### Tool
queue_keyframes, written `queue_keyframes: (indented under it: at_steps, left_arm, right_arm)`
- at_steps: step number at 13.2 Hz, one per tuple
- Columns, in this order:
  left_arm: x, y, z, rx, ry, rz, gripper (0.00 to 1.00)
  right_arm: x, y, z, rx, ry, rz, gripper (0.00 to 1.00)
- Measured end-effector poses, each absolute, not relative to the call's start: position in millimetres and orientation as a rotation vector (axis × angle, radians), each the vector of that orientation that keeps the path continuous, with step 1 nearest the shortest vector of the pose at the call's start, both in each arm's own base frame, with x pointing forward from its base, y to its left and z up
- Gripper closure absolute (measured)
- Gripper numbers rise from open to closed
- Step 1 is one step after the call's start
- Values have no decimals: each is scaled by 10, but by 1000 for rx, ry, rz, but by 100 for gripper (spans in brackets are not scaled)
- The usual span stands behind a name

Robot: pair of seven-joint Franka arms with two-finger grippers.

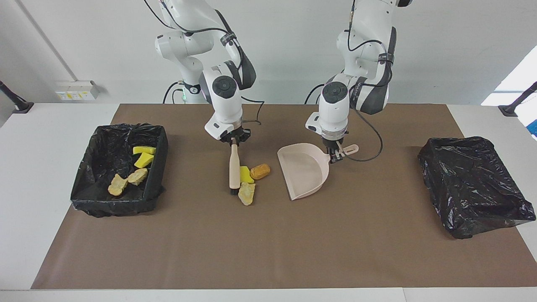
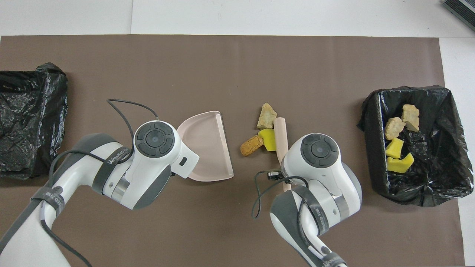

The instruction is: Sweep and dump trash in bin

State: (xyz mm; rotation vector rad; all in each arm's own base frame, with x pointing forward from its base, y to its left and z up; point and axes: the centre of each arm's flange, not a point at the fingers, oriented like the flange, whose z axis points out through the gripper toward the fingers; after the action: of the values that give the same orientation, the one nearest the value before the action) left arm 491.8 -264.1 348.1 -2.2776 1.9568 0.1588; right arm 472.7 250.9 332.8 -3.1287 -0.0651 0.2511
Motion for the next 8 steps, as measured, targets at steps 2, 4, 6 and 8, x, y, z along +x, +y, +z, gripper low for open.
queue_keyframes:
  at_steps: [2, 4, 6, 8]
  left_arm:
    - [4917, -2639, 3480, -2278, 1957, 159, 67]
    - [4917, -2638, 3480, -2278, 1956, 159, 67]
    - [4918, -2634, 3479, -2279, 1956, 160, 67]
    - [4922, -2619, 3475, -2281, 1953, 162, 67]
  right_arm:
    - [4715, 2822, 3342, -3087, -99, 261, 74]
    - [4543, 3191, 3386, -3000, -142, 305, 74]
    - [4311, 3534, 3425, -2923, -193, 354, 74]
    - [4227, 3678, 3503, -2891, -225, 376, 74]
